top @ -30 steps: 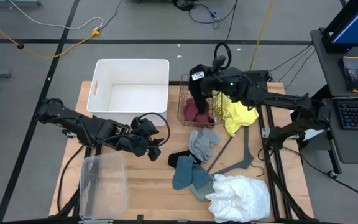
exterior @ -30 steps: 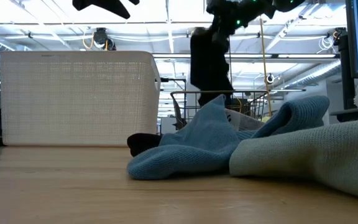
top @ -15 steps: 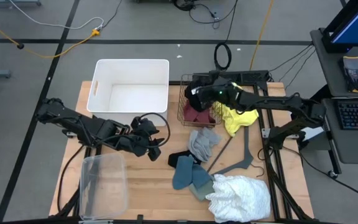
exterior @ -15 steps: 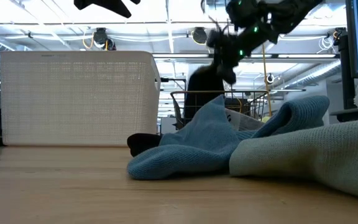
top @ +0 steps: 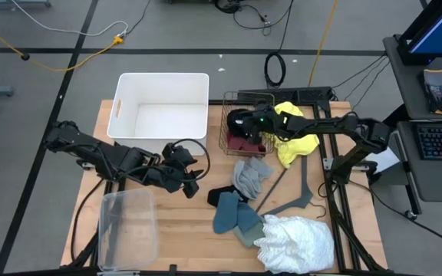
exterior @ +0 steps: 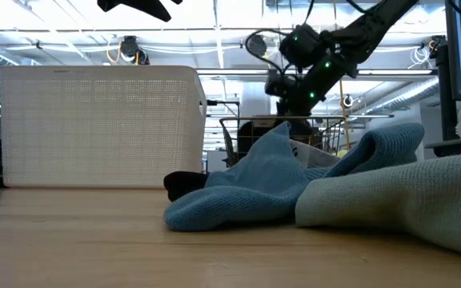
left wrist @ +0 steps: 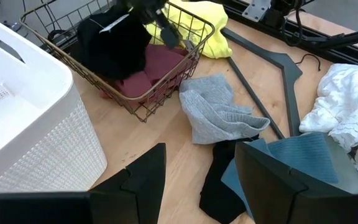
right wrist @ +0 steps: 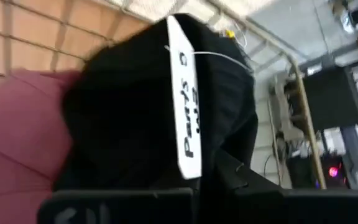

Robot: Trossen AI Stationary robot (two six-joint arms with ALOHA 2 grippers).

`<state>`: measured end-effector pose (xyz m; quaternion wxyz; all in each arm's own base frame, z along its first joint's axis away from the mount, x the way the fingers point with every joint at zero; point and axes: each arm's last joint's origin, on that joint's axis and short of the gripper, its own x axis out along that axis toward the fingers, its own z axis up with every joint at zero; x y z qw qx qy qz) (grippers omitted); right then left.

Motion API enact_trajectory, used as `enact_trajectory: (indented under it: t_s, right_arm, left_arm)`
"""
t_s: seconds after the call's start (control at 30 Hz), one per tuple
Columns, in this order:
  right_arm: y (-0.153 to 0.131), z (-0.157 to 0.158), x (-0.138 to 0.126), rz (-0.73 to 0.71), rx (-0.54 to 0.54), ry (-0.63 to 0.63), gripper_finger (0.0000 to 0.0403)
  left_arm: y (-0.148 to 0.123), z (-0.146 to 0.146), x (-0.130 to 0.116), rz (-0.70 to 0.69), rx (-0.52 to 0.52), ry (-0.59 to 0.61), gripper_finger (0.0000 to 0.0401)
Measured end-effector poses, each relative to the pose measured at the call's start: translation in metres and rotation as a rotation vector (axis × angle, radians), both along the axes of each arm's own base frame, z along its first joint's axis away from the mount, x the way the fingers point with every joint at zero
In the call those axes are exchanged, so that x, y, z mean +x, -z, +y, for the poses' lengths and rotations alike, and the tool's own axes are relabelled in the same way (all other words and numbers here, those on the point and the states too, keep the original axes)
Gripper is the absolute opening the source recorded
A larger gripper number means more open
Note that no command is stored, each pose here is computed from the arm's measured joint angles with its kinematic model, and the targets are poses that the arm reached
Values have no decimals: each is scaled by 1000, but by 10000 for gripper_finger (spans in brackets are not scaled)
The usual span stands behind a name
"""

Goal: Pick & Place Cloths
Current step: Put the black boxers into the gold wire basket

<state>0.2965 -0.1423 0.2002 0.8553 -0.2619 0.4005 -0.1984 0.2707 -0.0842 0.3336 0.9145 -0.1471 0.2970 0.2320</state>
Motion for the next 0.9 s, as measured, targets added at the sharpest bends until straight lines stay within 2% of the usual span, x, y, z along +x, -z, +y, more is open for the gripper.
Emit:
enact_trajectory:
  t_s: [0.13,0.27,0.5,0.67,0.9]
  right_arm:
    - [9,-3,-5,45,78,16,0]
    - [12,-5,-4,13,148,7,0]
    - [14,-10,-8,1,192,56,19]
    - [13,-10,-8,-8,194,60,44]
    - [13,-10,-8,-8,192,60,105]
  left_arm:
    - [0,0,0,0,0,0,195]
    - [0,0,0,0,0,0,195]
    - [0,0,0,3,8,7,195]
    - [0,0,0,3,9,7,195]
    - [0,0,0,3,9,7,195]
